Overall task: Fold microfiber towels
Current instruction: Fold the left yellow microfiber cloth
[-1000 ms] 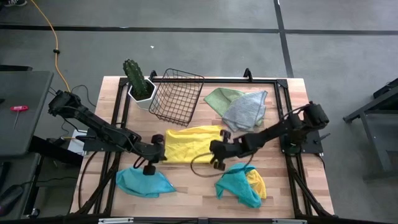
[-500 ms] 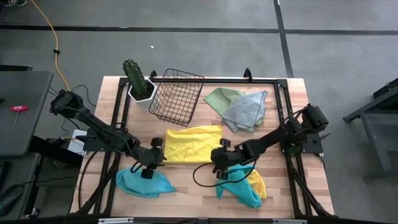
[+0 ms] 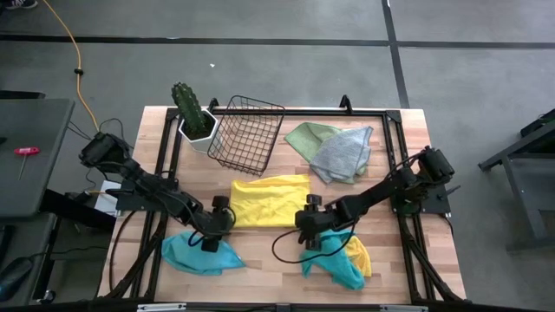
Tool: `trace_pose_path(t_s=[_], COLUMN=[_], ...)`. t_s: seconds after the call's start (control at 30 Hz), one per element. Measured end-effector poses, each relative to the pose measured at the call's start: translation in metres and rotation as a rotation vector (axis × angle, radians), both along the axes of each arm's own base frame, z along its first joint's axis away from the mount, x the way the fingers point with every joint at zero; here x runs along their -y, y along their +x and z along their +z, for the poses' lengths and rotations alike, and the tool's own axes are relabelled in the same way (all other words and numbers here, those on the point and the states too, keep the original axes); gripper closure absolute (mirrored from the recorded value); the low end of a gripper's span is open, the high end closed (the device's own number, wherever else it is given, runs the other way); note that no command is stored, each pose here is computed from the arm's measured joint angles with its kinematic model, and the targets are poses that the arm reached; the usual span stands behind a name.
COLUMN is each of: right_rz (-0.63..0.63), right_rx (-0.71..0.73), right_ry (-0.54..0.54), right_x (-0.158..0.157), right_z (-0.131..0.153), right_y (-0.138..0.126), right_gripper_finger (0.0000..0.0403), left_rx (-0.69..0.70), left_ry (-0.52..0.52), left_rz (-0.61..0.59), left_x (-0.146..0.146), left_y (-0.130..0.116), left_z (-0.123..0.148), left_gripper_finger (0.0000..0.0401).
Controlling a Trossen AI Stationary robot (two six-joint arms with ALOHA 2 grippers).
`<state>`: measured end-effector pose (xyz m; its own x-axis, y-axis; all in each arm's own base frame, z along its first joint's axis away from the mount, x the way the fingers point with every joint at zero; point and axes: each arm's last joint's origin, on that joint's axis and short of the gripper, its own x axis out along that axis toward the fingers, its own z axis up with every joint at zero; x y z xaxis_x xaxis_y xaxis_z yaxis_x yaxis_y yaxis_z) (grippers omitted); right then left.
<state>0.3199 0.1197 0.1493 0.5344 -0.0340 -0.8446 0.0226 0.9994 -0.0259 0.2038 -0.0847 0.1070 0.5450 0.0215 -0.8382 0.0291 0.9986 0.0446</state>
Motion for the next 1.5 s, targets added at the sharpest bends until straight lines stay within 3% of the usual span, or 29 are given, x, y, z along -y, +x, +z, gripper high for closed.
trace_pose_path(t_s=[0.37, 0.83, 1.0, 1.17, 1.23, 1.5], right_rz=[0.126, 0.111, 0.096, 0.093, 0.077, 0.118], right_rx=[-0.048, -0.146, -0.149, -0.165, -0.166, -0.078], right_ry=[-0.072, -0.076, -0.052, 0.026, 0.066, 0.156], right_x=[0.000, -0.002, -0.003, -0.005, -0.006, -0.019], right_z=[-0.002, -0.028, -0.029, -0.029, -0.027, 0.009], right_y=[-0.004, -0.003, -0.003, -0.004, -0.003, 0.005], right_gripper_finger=[0.0192, 0.0198, 0.0261, 0.0381, 0.0390, 0.0397], left_rx=[0.001, -0.021, -0.022, -0.027, -0.037, -0.132], left_ry=[-0.002, -0.036, -0.052, -0.109, -0.158, -0.276], left_rz=[0.024, 0.057, 0.086, 0.166, 0.195, 0.187], left_x=[0.000, -0.001, -0.001, -0.001, 0.000, 0.009], left_y=[0.000, -0.001, -0.002, -0.002, -0.002, 0.003], left_z=[-0.001, -0.002, -0.002, -0.002, -0.002, 0.019], left_gripper_finger=[0.0231, 0.0231, 0.0256, 0.0353, 0.0387, 0.0398])
